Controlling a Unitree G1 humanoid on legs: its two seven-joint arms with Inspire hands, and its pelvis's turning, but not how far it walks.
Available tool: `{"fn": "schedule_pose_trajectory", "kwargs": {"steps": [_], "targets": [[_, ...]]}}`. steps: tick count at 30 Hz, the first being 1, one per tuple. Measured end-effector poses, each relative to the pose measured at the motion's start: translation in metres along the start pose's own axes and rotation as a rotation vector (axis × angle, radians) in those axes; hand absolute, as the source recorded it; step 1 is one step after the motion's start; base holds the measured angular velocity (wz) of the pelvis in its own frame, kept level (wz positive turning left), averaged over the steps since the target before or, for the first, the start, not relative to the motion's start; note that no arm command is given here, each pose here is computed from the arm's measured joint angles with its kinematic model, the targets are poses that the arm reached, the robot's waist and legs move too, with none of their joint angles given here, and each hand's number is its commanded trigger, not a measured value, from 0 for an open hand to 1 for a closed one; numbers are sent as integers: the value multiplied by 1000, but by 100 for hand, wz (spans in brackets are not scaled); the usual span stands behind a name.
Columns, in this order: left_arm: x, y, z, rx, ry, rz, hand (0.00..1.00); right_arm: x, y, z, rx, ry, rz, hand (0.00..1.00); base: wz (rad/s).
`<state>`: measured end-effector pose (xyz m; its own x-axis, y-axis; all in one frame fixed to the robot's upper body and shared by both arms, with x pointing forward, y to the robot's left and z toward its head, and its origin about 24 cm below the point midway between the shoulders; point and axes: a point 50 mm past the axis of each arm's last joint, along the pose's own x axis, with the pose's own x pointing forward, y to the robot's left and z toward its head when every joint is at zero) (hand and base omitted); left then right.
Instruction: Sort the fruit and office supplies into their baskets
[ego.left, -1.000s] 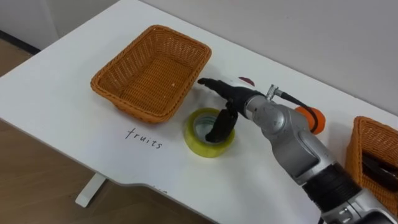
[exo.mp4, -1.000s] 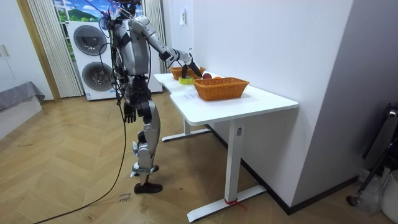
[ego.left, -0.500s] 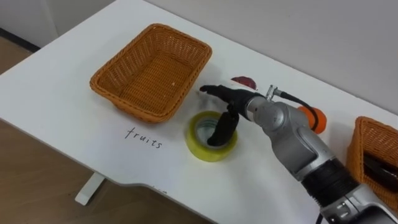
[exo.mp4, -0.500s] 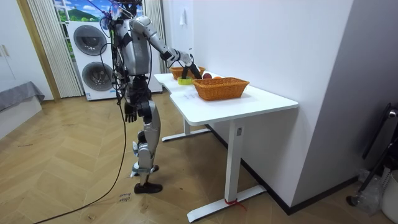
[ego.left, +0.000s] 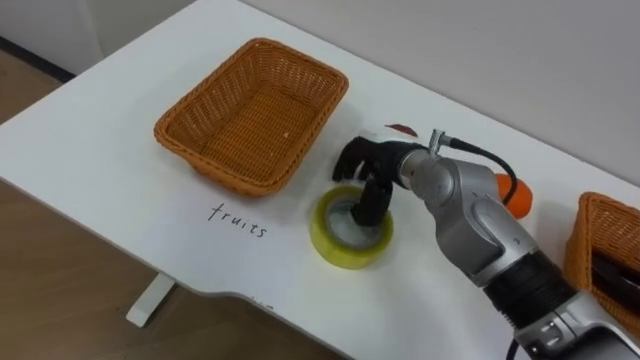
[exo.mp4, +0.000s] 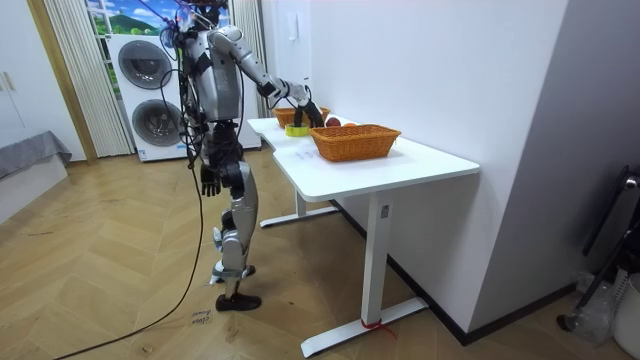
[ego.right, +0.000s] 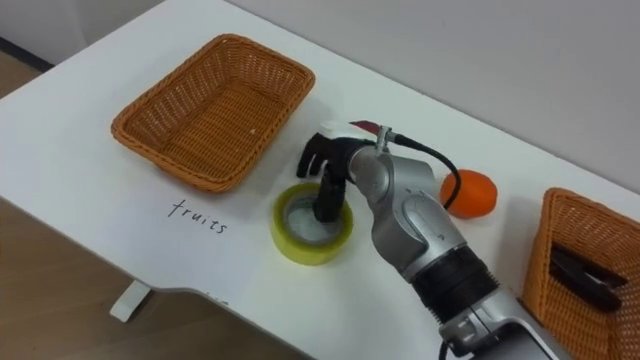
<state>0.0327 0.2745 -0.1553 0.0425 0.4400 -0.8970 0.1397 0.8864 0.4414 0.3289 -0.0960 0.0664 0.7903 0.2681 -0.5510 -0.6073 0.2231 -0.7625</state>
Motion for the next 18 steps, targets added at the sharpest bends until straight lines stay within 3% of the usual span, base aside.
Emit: {"fn": "schedule_pose_trajectory", "kwargs": {"steps": [18], "targets": [[0, 0, 2, 0, -6, -1, 0, 0, 3, 1, -9, 0, 44, 100, 0]]}}
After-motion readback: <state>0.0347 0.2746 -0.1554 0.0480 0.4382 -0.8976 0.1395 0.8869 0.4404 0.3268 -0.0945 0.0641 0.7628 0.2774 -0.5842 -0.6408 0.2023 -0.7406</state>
